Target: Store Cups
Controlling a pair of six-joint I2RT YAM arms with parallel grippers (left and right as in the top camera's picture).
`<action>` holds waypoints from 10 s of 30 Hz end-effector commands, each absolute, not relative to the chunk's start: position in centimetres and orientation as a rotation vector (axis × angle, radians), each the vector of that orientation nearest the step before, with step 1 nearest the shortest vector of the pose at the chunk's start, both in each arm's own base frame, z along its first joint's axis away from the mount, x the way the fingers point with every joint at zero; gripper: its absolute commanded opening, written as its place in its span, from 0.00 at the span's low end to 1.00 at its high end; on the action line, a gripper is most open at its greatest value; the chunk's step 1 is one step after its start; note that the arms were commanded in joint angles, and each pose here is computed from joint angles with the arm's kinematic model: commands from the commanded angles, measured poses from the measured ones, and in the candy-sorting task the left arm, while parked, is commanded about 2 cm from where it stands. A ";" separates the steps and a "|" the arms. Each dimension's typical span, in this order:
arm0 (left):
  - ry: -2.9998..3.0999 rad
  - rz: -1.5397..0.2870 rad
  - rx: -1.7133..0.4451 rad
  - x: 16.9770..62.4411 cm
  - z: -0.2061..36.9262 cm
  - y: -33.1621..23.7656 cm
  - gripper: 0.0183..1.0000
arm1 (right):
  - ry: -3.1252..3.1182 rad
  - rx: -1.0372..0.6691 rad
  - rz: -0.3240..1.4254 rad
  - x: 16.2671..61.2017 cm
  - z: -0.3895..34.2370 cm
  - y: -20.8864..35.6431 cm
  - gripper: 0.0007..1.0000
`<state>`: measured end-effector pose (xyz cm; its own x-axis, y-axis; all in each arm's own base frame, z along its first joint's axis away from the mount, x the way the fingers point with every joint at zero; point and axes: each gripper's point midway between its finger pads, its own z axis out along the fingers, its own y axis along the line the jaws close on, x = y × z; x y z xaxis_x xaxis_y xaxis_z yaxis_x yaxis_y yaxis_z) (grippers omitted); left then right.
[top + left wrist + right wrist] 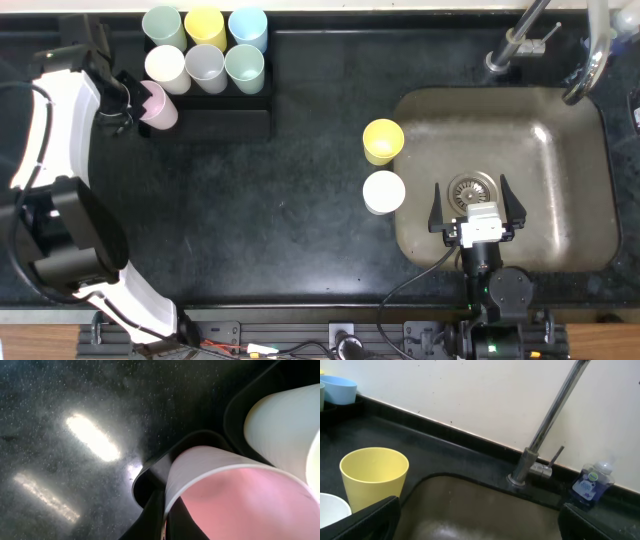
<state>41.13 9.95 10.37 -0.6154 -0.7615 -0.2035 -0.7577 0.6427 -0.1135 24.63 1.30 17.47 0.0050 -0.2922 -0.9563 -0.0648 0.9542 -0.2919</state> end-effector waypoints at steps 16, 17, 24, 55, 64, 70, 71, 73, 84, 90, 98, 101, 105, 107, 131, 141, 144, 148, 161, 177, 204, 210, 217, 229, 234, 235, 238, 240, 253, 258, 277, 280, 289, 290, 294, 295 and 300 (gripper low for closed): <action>2.644 0.013 -1.267 41.6 8.2 10.6 0.69 | 1.561 -0.278 -0.182 24.6 17.2 1.3 1.00; 2.646 0.013 -1.264 41.6 8.2 10.6 0.97 | 1.561 -0.278 -0.182 24.6 17.2 1.3 1.00; 2.633 0.008 -1.240 40.7 10.6 10.4 1.00 | 1.561 -0.278 -0.182 24.6 17.2 1.3 1.00; 2.582 -0.411 -0.161 37.1 19.0 -30.7 1.00 | 1.561 -0.278 -0.182 24.6 17.2 1.3 1.00; 2.669 -0.347 -0.183 36.5 14.7 -31.9 1.00 | 1.561 -0.278 -0.182 24.6 17.2 1.3 1.00; 2.724 -0.299 -0.244 35.7 13.4 -31.1 1.00 | 1.561 -0.278 -0.182 24.6 17.2 1.3 1.00; 2.735 -0.307 -0.240 35.6 13.1 -31.3 1.00 | 1.561 -0.278 -0.182 24.6 17.2 1.3 1.00; 2.757 -0.313 -0.236 35.4 12.5 -31.6 1.00 | 1.561 -0.278 -0.182 24.6 17.2 1.3 1.00; 2.831 -0.311 -0.254 35.3 9.8 -31.8 1.00 | 1.561 -0.278 -0.182 24.6 17.2 1.3 1.00; 2.852 -0.310 -0.259 35.3 8.8 -31.9 0.99 | 1.561 -0.278 -0.182 24.6 17.2 1.3 1.00; 2.854 -0.318 -0.260 35.5 8.5 -32.1 0.93 | 1.561 -0.278 -0.182 24.6 17.2 1.3 1.00; 2.848 -0.325 -0.261 35.6 8.6 -32.2 0.83 | 1.561 -0.278 -0.182 24.6 17.2 1.3 1.00; 2.845 -0.327 -0.269 35.9 8.6 -32.0 0.07 | 1.561 -0.278 -0.182 24.6 17.2 1.3 1.00; 2.829 -0.343 -0.275 36.3 8.8 -32.1 0.02 | 1.561 -0.278 -0.182 24.6 17.2 1.3 1.00; 2.413 0.043 -1.554 32.6 22.4 0.8 0.02 | 1.561 -0.278 -0.182 24.6 17.2 1.3 1.00; 2.384 -0.053 -1.563 38.6 18.8 1.2 0.02 | 1.561 -0.279 -0.182 24.6 17.2 1.3 1.00; 2.417 -0.070 -1.574 39.0 17.6 0.6 0.02 | 1.561 -0.278 -0.182 24.6 17.2 1.3 1.00; 2.442 -0.041 -1.588 38.8 16.7 0.7 0.02 | 1.561 -0.278 -0.182 24.6 17.2 1.3 1.00; 2.506 0.057 -1.600 37.7 13.6 0.2 0.02 | 1.561 -0.278 -0.182 24.6 17.2 1.3 1.00; 2.502 0.053 -1.599 39.2 10.8 0.1 0.02 | 1.561 -0.279 -0.182 24.6 17.2 1.3 1.00; 2.497 0.133 -1.584 40.2 8.3 0.6 0.02 | 1.561 -0.278 -0.182 24.6 17.2 1.3 1.00; 2.497 0.133 -1.585 40.2 8.3 0.7 0.92 | 1.561 -0.278 -0.182 24.6 17.2 1.3 1.00; 2.468 0.072 -1.523 40.3 11.3 0.5 1.00 | 1.561 -0.278 -0.182 24.6 17.2 1.3 1.00; 2.242 -0.298 -1.147 34.8 29.2 -0.4 1.00 | 1.561 -0.278 -0.182 24.6 17.2 1.3 1.00; 2.026 -0.361 -0.864 28.4 36.0 0.3 1.00 | 1.561 -0.278 -0.182 24.6 17.2 1.3 1.00; 1.983 -0.354 -0.856 26.6 35.8 0.8 1.00 | 1.561 -0.278 -0.182 24.6 17.2 1.3 1.00; 1.854 -0.324 -0.871 22.5 33.0 2.4 1.00 | 1.561 -0.278 -0.182 24.6 17.2 1.3 1.00; 1.768 -0.325 -0.876 20.8 30.1 3.2 1.00 | 1.561 -0.278 -0.182 24.6 17.2 1.3 1.00; 1.436 -0.226 -0.381 24.1 24.4 2.0 1.00 | 1.561 -0.278 -0.182 24.6 17.2 1.3 1.00; 1.358 -0.221 -0.350 24.7 22.6 1.9 1.00 | 1.561 -0.278 -0.182 24.6 17.2 1.3 1.00; 1.607 -0.154 -0.215 24.6 16.4 0.5 0.99 | 1.561 -0.278 -0.182 24.6 17.2 1.3 1.00; 1.643 -0.177 -0.149 24.6 15.7 -0.5 0.90 | 1.561 -0.278 -0.182 24.6 17.2 1.3 1.00; 1.644 -0.178 -0.147 24.6 15.7 -0.6 1.00 | 1.561 -0.278 -0.182 24.6 17.2 1.3 1.00; 1.644 -0.178 -0.148 24.6 15.6 -0.6 1.00 | 1.561 -0.278 -0.182 24.6 17.2 1.3 1.00; 1.644 -0.179 -0.148 24.6 15.6 -0.6 1.00 | 1.561 -0.278 -0.182 24.6 17.2 1.3 1.00; 1.644 -0.179 -0.148 24.6 15.6 -0.6 1.00 | 1.561 -0.279 -0.182 24.6 17.2 1.3 1.00; 1.644 -0.179 -0.148 24.6 15.7 -0.6 1.00 | 1.561 -0.278 -0.182 24.6 17.2 1.3 1.00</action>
<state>24.62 -0.35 15.54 -0.0839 -0.2244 -0.9709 -0.0069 0.9744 -0.2246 24.63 1.30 17.47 0.0050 -0.2922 -0.9563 -0.0648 0.9542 -0.2919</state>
